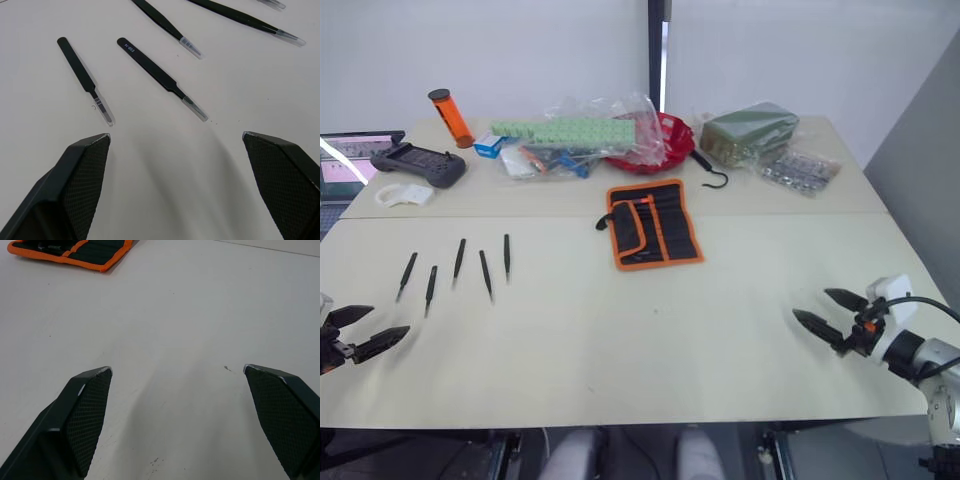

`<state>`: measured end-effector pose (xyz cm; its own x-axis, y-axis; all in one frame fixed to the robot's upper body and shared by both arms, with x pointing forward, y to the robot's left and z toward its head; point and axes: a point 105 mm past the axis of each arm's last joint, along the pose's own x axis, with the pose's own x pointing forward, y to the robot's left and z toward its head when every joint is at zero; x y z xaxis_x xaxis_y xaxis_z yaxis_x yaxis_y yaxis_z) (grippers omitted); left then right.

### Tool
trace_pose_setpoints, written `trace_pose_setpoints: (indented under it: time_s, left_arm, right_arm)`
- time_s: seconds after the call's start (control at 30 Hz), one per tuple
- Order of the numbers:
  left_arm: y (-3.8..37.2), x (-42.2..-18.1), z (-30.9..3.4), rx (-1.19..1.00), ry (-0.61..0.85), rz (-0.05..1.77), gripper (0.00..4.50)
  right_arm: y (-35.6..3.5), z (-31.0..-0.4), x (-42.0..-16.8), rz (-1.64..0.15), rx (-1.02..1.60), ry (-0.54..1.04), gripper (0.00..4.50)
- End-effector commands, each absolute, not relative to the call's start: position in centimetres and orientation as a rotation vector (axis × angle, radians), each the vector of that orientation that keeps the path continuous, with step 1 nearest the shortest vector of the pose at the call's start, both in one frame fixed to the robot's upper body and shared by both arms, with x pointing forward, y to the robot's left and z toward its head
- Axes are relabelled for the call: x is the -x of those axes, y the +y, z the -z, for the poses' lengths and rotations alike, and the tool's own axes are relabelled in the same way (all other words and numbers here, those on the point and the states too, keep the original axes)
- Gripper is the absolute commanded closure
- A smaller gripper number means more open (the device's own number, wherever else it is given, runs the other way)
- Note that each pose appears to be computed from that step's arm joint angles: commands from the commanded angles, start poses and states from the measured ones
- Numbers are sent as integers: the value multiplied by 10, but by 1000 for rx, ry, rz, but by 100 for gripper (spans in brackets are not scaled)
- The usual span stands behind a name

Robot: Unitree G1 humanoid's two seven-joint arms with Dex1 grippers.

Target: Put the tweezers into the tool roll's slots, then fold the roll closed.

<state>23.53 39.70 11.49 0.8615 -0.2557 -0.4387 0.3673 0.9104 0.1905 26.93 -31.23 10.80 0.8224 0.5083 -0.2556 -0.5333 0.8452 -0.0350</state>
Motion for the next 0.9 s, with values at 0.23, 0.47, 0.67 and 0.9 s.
trace_pose_setpoints:
  time_s: [0.23, 0.47, 0.67, 0.9]
  left_arm:
    - [302, -247, -161, -124, 236, 636, 0]
    - [223, -254, -174, -109, 133, 787, 0]
    - [196, -261, -175, -126, 82, 819, 0]
    - [202, -266, -173, -146, 63, 755, 0]
  right_arm:
    - [-205, -148, -288, -739, -27, 136, 3]
    - [-116, -161, -337, -670, -49, 137, 3]
    - [-71, -158, -371, -635, -211, 244, 3]
    - [-53, -155, -388, -607, -301, 257, 3]
